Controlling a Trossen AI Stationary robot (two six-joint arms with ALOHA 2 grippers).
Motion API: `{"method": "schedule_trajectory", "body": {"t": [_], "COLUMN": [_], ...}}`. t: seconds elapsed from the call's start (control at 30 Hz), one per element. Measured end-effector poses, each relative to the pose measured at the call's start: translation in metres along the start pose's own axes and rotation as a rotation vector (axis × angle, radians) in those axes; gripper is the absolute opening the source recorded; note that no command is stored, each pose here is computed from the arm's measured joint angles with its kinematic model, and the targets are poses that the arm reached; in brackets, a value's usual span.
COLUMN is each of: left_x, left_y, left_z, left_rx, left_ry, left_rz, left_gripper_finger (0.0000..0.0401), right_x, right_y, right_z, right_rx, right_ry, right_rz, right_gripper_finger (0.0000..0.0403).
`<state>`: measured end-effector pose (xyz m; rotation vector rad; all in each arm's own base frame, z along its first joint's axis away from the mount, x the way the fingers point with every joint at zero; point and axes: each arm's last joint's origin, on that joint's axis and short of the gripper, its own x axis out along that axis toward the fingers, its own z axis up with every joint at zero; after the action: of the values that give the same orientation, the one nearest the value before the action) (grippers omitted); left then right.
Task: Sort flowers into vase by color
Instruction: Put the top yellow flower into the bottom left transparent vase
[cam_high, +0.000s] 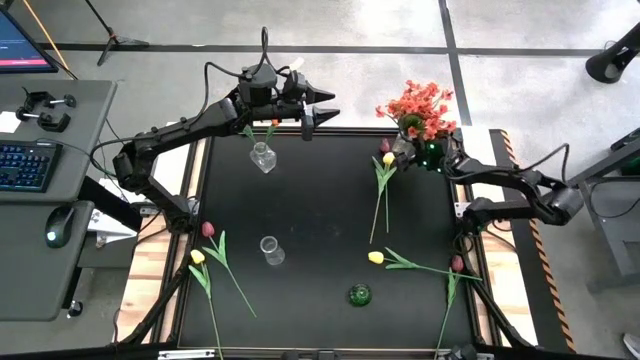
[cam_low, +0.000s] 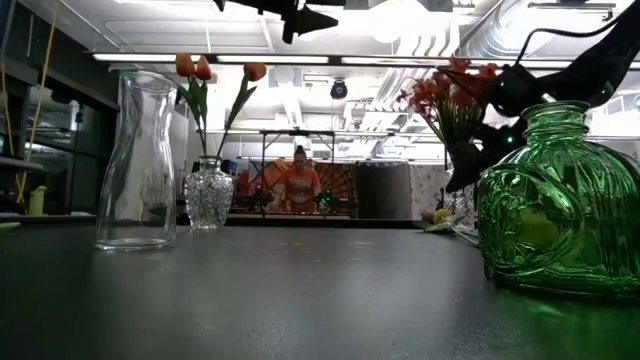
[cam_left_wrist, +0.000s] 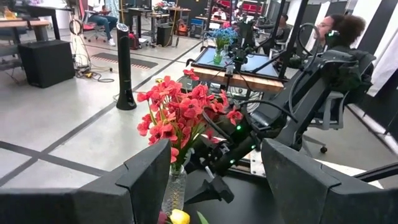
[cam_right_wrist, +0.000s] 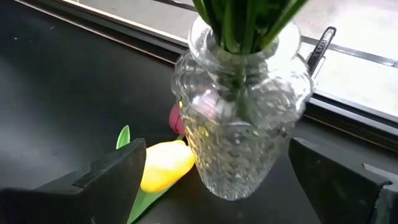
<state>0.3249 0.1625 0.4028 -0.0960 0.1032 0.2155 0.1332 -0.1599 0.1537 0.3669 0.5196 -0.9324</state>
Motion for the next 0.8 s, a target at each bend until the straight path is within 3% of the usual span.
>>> {"method": "schedule_trajectory", "body": {"t": [0.3, 0.6, 0.8], "left_x": [0.000, 0.000, -0.001], "left_y": [0.000, 0.001, 0.004], "left_z": [0.000, 0.000, -0.001], "left_rx": [0.021, 0.024, 0.022], "left_ry": [0.000, 0.000, 0.012], "left_rz": [0.000, 0.003, 0.012], "left_gripper_finger": [0.0239, 0.0239, 0.0239], "right_x": [-0.016, -0.031, -0.038], "right_y": [-0.002, -0.001, 0.001], "right_z": [-0.009, -0.023, -0.029], "right_rx": [0.023, 0.203, 0.401], "right_ry": [0.119, 0.294, 0.394], "right_rz": [-0.013, 0.055, 0.128], "right_gripper_finger": [0.0382, 0.0382, 0.0382]}}
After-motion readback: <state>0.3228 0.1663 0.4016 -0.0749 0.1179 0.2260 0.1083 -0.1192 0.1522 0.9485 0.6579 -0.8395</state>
